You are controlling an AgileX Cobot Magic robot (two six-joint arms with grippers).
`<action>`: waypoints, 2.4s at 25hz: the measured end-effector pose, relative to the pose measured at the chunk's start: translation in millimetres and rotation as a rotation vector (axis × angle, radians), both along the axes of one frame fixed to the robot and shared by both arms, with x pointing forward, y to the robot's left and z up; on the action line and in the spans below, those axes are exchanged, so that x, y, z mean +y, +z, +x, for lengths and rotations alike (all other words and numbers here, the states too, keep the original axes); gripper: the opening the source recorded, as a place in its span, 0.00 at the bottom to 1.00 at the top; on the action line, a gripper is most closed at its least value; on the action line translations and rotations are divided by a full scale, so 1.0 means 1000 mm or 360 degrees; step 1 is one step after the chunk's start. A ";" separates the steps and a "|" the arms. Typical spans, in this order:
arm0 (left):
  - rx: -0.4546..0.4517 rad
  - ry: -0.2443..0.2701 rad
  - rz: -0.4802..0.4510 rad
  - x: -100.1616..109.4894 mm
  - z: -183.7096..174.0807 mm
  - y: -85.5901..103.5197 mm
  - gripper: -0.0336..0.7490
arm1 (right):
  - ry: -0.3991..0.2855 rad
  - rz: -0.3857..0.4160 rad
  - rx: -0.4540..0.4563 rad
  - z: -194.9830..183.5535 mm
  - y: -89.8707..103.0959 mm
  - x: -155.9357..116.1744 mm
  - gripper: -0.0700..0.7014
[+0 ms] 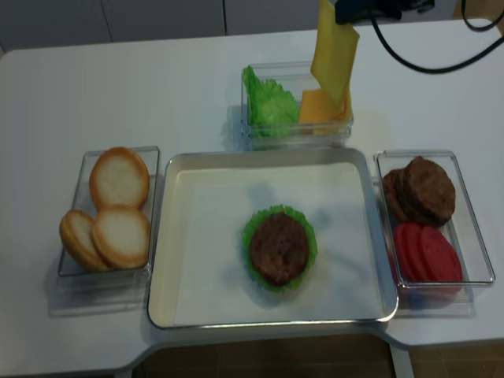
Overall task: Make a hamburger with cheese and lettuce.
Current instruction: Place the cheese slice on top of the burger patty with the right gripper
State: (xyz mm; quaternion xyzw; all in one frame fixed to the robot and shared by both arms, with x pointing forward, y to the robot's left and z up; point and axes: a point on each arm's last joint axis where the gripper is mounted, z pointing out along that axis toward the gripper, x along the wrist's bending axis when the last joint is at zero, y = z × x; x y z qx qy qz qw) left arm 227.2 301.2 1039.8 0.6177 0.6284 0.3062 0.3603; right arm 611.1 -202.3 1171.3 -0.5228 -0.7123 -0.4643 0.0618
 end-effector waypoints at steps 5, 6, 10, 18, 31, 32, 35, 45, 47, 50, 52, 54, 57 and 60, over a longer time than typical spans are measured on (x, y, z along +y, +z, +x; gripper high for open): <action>0.0000 0.0000 0.0000 0.000 0.000 0.000 0.56 | 0.0016 -0.0001 -0.0015 -0.011 0.008 -0.001 0.10; 0.0000 0.0000 0.0000 0.000 0.000 0.000 0.56 | 0.0019 -0.0001 -0.0020 -0.012 0.010 -0.001 0.10; 0.0000 0.0000 0.0000 0.000 0.000 0.000 0.56 | 0.0030 0.0001 -0.0051 -0.019 0.017 0.000 0.10; 0.0000 0.0000 0.0000 0.000 0.000 0.000 0.56 | 0.0185 -0.0031 -0.0114 -0.044 0.032 0.027 0.10; 0.0000 0.0000 0.0000 0.000 0.000 0.000 0.56 | 0.0382 -0.0182 -0.0132 -0.077 0.038 0.061 0.10; 0.0000 0.0000 0.0000 0.000 0.000 0.000 0.56 | 0.0387 -0.0194 -0.0135 -0.080 0.040 0.063 0.10; 0.0000 0.0000 0.0000 0.000 0.000 0.000 0.56 | 0.0405 -0.0210 -0.0150 -0.086 0.042 0.067 0.10; 0.0000 0.0000 0.0000 0.000 0.000 0.000 0.56 | 0.0414 -0.0234 -0.0014 -0.097 0.023 0.067 0.10; 0.0000 0.0000 0.0000 0.000 0.000 0.000 0.56 | 0.0418 -0.0248 0.0044 -0.099 0.013 0.066 0.10; 0.0000 0.0000 0.0000 0.000 0.000 0.000 0.56 | 0.0426 -0.0269 0.0102 -0.102 0.000 0.065 0.10; 0.0000 0.0000 0.0000 0.000 0.000 0.000 0.56 | 0.0433 -0.0268 0.0140 -0.104 -0.006 0.065 0.10; 0.0000 0.0000 0.0000 0.000 0.000 0.000 0.56 | 0.0443 -0.0261 0.0163 -0.105 -0.010 0.065 0.10; 0.0000 0.0000 0.0000 0.000 0.000 0.000 0.56 | 0.0457 -0.0263 0.0182 -0.105 -0.016 0.066 0.10; 0.0000 0.0000 0.0000 0.000 0.000 0.000 0.56 | 0.0465 -0.0269 0.0217 -0.107 -0.024 0.065 0.10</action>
